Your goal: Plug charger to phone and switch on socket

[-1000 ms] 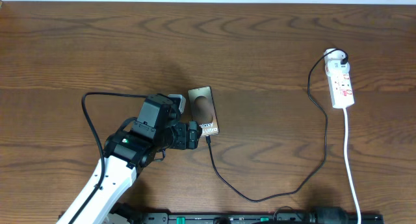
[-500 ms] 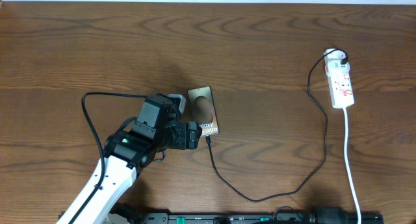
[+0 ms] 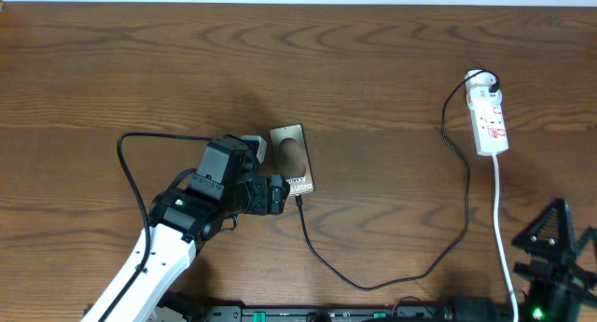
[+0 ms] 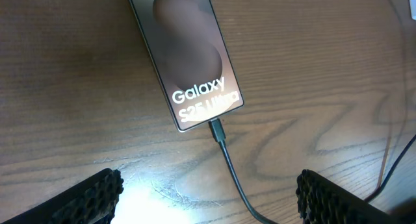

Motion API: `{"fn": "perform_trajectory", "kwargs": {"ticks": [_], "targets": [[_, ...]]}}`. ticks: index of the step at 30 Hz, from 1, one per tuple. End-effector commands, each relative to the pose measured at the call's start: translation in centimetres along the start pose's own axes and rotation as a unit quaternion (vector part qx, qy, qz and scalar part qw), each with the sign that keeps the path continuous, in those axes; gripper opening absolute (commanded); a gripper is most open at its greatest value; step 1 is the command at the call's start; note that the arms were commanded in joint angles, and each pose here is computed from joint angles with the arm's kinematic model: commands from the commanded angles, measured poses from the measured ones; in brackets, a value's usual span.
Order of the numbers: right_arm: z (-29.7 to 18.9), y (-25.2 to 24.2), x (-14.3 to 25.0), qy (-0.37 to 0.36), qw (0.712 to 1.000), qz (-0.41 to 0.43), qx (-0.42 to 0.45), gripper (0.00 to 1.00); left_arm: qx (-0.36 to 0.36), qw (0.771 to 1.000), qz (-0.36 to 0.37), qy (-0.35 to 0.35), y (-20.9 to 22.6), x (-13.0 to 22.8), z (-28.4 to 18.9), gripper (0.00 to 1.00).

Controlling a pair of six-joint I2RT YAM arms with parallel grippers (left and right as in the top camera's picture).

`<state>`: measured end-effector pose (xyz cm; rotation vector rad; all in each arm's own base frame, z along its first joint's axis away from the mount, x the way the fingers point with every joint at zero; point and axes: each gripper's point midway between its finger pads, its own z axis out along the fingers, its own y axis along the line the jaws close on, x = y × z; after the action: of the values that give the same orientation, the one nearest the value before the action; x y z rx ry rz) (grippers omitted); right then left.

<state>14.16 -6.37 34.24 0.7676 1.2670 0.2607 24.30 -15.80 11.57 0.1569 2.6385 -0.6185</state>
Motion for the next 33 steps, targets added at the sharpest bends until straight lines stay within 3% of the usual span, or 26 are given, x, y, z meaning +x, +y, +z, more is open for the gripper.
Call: {"fn": "perform_trajectory", "kwargs": {"ticks": [1,11,18,25,33], "targets": [[0.9,-1.0,1.5,0.005,0.999,0.038,0.011,0.99,-0.002,1.0,0.002,-0.008,-0.1,-0.3,-0.3,0.88],[3.1,-3.5,6.0,0.034,0.996,0.066,0.039,0.99,-0.002,1.0,0.002,-0.008,-0.1,-0.3,-0.3,0.88],[5.4,-2.5,8.5,0.022,0.996,0.083,-0.033,0.99,-0.002,1.0,0.002,-0.008,-0.1,-0.3,-0.3,0.88],[5.9,-0.2,9.8,-0.012,0.99,0.019,-0.142,0.99,-0.002,1.0,0.002,-0.008,-0.1,-0.3,-0.3,0.88],[6.1,-0.8,11.0,-0.03,0.986,-0.053,-0.153,0.99,-0.002,1.0,0.002,-0.008,-0.1,-0.3,-0.3,0.88]]}}
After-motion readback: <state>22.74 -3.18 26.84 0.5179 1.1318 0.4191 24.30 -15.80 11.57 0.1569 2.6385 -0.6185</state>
